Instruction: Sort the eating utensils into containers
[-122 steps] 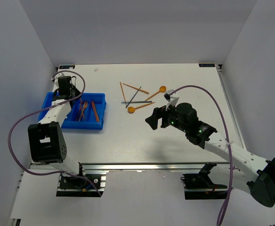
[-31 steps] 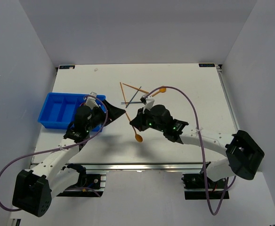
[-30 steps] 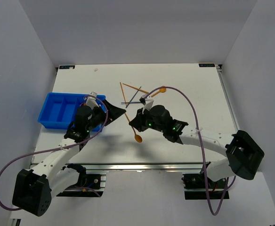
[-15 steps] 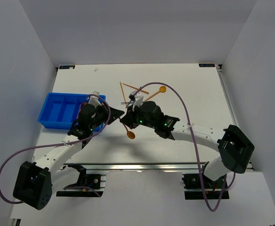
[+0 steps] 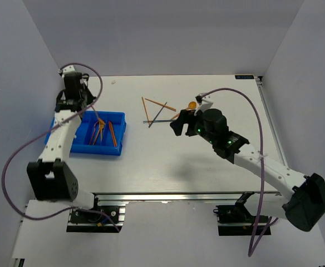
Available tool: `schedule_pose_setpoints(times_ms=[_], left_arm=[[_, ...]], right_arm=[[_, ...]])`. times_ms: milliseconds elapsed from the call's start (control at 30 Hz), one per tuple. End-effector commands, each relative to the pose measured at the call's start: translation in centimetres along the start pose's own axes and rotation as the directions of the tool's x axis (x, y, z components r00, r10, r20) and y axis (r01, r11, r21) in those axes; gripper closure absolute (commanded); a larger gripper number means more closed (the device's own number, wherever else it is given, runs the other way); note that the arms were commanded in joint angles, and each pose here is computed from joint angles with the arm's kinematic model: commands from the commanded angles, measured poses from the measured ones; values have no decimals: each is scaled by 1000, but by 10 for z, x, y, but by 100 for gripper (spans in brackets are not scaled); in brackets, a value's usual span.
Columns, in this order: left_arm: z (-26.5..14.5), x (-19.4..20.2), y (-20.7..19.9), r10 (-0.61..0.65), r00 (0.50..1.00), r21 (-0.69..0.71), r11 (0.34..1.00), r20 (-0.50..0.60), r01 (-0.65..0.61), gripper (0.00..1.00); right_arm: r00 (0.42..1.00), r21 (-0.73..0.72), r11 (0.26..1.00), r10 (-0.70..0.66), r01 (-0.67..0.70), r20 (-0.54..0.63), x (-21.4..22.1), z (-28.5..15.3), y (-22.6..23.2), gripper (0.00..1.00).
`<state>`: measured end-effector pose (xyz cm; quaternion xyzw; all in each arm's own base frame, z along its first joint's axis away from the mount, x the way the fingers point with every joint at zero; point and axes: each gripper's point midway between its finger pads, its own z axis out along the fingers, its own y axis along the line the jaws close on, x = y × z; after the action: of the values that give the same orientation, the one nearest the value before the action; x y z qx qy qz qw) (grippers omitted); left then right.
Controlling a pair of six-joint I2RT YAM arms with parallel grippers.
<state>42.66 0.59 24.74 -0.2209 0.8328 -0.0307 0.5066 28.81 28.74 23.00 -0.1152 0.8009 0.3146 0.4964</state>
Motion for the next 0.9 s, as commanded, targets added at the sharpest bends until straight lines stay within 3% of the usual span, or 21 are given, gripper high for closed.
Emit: schedule_pose_setpoints(times_ms=[0,233,267,467,800,867], left_arm=[[20,-9,82,163,980,-313,930,-116,-192,100],[59,-38,119,236,967,-445,860,-90,-251,100],[63,-47,117,238,971,-444,866,-38,-230,100],[82,-35,129,241,970,-418,881,-2,-220,100],[92,7,138,233,972,-371,901,-26,-226,100],[92,15,139,216,975,-367,904,-50,-219,87]], right_arm=[[998,70,998,6,-1,-65,20,-19,-27,11],[992,-96,995,-17,6,-122,37,-33,-3,11],[993,-112,994,-17,3,-119,38,-33,-1,11],[993,-196,981,-24,1,-115,38,-33,13,11],[994,-179,983,-63,46,-92,31,-31,10,11],[994,-175,983,-64,49,-85,28,-30,10,11]])
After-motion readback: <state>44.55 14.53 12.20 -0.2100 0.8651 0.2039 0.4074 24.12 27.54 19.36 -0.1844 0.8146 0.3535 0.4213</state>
